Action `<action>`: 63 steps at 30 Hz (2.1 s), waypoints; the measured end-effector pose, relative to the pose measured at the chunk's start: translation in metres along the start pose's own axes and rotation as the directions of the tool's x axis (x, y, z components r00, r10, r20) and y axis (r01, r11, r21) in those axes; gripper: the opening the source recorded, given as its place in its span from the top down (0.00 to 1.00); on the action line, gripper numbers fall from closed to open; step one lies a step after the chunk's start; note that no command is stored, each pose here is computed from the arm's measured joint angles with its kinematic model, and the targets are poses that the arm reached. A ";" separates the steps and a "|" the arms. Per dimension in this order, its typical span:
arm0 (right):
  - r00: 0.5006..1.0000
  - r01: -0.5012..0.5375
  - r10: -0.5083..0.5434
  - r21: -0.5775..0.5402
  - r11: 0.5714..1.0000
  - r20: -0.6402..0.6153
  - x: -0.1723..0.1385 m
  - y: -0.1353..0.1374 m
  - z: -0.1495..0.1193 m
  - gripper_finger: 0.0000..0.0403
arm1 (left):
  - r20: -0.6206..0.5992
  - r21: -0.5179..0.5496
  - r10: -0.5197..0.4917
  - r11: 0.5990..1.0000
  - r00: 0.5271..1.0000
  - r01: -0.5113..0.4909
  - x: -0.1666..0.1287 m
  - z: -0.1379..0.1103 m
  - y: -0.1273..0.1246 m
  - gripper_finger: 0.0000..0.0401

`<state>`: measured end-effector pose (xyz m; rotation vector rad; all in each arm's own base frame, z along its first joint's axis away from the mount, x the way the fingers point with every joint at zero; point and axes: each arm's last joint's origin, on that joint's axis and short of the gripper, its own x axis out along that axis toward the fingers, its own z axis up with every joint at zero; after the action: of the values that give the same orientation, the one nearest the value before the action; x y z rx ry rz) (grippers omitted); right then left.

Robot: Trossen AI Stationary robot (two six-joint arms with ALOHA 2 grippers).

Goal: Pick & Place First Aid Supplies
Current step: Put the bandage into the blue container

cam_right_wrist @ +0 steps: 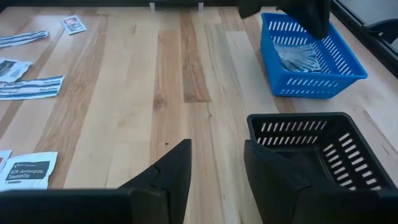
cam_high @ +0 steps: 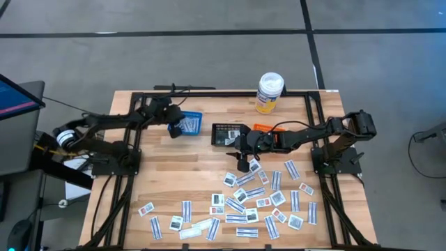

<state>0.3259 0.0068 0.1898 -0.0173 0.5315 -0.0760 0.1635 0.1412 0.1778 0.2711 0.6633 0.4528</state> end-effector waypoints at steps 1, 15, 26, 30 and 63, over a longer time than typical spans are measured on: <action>1.000 0.000 0.000 0.000 1.000 0.000 0.000 0.000 0.000 0.65 | -0.011 0.001 0.028 1.000 1.000 -0.028 0.001 0.000 0.001 0.92; 1.000 -0.001 0.001 -0.003 1.000 -0.001 0.000 0.000 0.000 0.66 | 0.390 -0.082 -0.139 0.979 0.910 0.185 -0.026 0.049 -0.026 0.82; 1.000 -0.001 0.001 -0.001 1.000 -0.001 0.000 0.000 0.000 0.66 | 0.426 -0.006 -0.613 0.734 0.666 0.679 -0.065 0.075 -0.141 0.78; 1.000 -0.001 0.001 0.000 1.000 -0.002 0.000 0.000 0.000 0.66 | 0.351 -0.042 -0.685 0.669 0.638 0.742 -0.079 0.069 -0.182 0.73; 1.000 -0.001 0.001 0.000 1.000 -0.002 0.000 0.000 0.000 0.67 | 0.098 -0.007 -0.498 0.865 0.862 0.501 -0.091 0.001 -0.281 0.98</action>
<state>0.3258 0.0068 0.1896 -0.0171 0.5333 -0.0749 0.1896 -0.1476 0.1201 0.0789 0.6063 -0.0506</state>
